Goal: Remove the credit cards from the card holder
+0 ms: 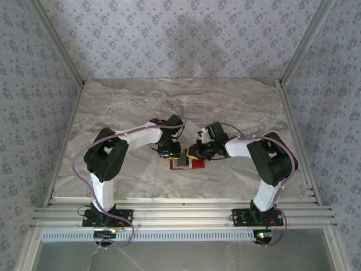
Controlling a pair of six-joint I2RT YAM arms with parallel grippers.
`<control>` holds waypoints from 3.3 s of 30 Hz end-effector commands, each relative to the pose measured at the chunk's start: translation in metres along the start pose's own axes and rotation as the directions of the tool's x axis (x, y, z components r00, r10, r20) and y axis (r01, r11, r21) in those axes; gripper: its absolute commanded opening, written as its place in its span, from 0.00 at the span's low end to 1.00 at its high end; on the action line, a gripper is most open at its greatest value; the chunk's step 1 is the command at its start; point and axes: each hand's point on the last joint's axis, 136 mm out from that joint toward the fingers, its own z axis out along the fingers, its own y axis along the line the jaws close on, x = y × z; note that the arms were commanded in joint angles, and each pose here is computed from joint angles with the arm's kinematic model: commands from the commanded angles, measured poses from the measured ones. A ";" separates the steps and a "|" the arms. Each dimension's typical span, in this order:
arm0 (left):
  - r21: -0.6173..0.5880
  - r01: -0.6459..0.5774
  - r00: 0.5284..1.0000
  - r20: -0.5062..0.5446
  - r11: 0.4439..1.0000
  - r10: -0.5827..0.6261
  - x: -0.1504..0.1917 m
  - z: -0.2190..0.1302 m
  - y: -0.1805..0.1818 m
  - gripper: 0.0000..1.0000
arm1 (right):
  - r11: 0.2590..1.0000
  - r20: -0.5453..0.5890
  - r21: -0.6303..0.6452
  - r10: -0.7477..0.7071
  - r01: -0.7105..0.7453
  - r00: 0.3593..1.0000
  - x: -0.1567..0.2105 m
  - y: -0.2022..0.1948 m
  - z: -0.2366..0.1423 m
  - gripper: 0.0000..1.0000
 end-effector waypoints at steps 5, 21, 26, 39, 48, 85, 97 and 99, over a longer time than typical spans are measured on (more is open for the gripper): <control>-0.127 0.000 0.998 -0.067 0.992 -0.008 0.017 0.018 0.029 0.21 | 0.996 0.026 0.086 -0.013 0.011 1.000 0.000 -0.010 -0.010 0.09; -0.115 0.001 0.997 -0.076 0.993 -0.010 0.017 0.020 0.027 0.20 | 0.999 -0.008 -0.018 -0.030 0.030 1.000 0.003 0.014 0.002 0.14; -0.122 0.000 0.998 -0.068 0.993 -0.008 0.016 0.018 0.028 0.20 | 0.999 0.022 0.030 -0.021 0.020 1.000 0.001 0.005 -0.004 0.08; -0.120 -0.003 1.000 -0.019 0.993 0.001 0.010 0.001 0.032 0.21 | 0.982 0.073 0.154 -0.125 0.112 0.990 -0.008 -0.002 -0.046 0.00; -0.067 -0.009 1.000 0.024 0.998 0.011 0.002 -0.019 0.017 0.25 | 0.878 0.008 0.276 -0.408 0.390 0.913 -0.025 0.011 -0.076 0.00; 0.008 0.230 0.957 0.179 0.973 -0.228 0.005 -0.067 0.104 0.27 | -0.251 -0.603 0.023 -0.775 0.968 -0.187 -0.181 0.038 -0.071 0.00; 0.010 0.253 0.951 0.179 0.967 -0.251 0.006 -0.067 0.112 0.27 | -0.263 -0.626 -0.059 -0.742 0.963 -0.241 -0.185 0.017 -0.045 0.00; 0.009 0.254 0.951 0.178 0.967 -0.252 0.007 -0.066 0.112 0.27 | -0.248 -0.627 -0.080 -0.740 0.965 -0.243 -0.179 0.014 -0.042 0.00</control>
